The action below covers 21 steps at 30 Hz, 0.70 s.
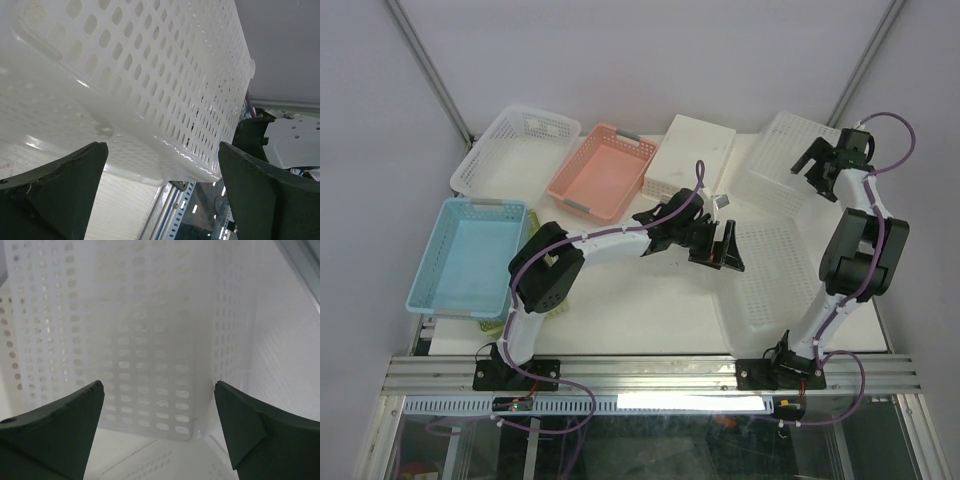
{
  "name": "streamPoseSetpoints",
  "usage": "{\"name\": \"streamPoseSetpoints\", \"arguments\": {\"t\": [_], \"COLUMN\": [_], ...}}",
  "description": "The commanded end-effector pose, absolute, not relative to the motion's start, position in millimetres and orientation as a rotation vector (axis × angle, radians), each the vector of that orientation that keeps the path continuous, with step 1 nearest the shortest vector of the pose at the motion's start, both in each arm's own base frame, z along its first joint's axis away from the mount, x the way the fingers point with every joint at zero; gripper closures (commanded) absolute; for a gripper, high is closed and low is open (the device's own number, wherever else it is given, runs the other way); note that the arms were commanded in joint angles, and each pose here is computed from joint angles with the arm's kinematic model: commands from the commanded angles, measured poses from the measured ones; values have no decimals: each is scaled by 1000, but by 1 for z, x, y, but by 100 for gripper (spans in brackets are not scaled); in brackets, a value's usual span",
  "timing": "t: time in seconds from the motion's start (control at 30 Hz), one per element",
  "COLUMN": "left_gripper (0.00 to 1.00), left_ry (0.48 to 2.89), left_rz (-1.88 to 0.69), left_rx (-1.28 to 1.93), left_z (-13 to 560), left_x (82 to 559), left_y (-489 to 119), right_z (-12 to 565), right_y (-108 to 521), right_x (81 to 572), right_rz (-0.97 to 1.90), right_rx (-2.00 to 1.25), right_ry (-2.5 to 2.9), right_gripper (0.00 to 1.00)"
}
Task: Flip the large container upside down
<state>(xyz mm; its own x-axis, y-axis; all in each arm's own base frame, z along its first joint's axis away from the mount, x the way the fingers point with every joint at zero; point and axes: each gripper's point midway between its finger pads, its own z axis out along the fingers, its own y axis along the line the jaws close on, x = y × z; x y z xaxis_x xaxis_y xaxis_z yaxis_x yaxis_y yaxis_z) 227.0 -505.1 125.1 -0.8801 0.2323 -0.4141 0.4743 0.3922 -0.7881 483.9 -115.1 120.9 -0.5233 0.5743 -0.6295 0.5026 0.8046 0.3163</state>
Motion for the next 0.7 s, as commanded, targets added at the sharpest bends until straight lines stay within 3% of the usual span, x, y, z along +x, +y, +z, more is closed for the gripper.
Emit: {"name": "streamPoseSetpoints", "arguments": {"t": [0.0,0.13,0.3,0.67], "left_gripper": [1,1,1,1], "left_ry": [2295,2278,2243,2059], "left_rz": [-1559,-1588,-1638,-1794], "left_rx": [693,713,734,778], "left_z": [153,156,165,210], "left_x": [228,231,233,240], "left_y": [-520,-529,-547,-597], "right_z": [195,206,218,340], "right_y": [-60,-56,-89,-65], "right_x": [506,484,441,356], "right_rz": [427,413,184,224], "right_rx": [407,411,718,681], "right_ry": [2034,2015,2059,1798], "right_gripper": [6,6,6,5]}}
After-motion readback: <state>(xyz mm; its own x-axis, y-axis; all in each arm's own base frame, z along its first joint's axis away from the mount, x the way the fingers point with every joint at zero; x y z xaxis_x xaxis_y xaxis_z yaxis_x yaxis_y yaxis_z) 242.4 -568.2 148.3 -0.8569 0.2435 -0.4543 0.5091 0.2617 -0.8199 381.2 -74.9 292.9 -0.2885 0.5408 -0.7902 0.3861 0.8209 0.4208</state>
